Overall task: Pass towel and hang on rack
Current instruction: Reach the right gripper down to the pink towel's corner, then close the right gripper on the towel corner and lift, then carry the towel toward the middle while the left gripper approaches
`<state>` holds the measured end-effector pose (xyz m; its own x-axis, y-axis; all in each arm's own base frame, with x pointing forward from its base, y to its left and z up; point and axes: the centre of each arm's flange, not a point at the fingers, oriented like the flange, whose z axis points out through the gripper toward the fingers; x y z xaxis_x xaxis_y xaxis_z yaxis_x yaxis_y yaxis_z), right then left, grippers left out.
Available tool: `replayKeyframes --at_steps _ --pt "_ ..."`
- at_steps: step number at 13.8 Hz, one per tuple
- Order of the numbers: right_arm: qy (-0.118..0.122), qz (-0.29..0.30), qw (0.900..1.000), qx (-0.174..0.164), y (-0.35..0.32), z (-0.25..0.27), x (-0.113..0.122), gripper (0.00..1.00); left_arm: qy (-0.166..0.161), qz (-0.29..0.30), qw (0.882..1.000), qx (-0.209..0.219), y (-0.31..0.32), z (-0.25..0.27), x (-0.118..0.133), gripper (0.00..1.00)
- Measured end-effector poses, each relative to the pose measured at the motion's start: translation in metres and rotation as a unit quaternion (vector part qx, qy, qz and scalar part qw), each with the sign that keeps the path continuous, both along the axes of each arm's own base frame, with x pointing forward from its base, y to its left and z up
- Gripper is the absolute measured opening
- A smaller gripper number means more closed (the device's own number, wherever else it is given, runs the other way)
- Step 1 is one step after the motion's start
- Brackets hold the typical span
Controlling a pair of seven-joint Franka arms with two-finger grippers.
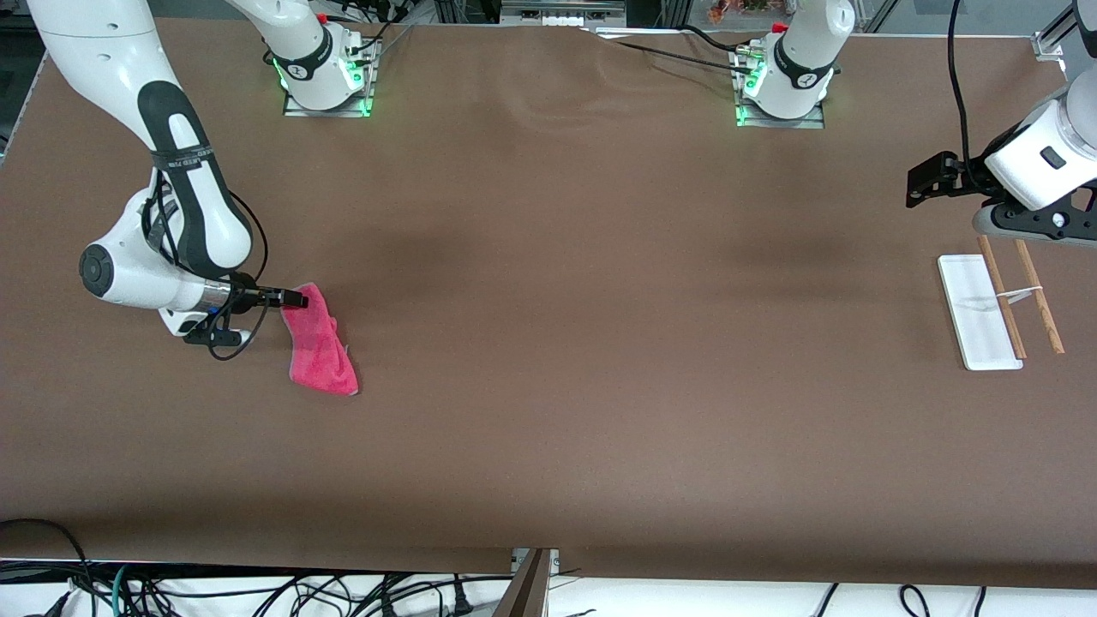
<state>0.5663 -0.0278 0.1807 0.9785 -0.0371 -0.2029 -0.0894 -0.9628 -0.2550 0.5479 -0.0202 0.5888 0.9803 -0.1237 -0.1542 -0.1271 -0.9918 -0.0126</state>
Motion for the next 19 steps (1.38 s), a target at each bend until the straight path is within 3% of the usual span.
replayKeyframes --at_steps 6,10,13,19 --pt "-0.001 0.003 1.000 0.002 -0.004 -0.002 0.000 0.04 0.000 0.001 1.000 0.000 0.001 0.000 0.000 1.00" --pt "-0.004 0.011 1.000 0.014 0.004 0.019 0.008 0.02 0.000 0.001 1.000 0.000 0.001 0.000 0.000 1.00" --pt "0.003 0.031 0.999 0.037 0.028 0.068 0.025 0.02 0.000 0.001 1.000 0.000 0.001 0.000 0.000 1.00" --pt "0.024 0.075 0.997 0.004 0.131 0.191 0.055 0.02 0.000 0.001 1.000 0.000 0.001 0.000 0.000 1.00"
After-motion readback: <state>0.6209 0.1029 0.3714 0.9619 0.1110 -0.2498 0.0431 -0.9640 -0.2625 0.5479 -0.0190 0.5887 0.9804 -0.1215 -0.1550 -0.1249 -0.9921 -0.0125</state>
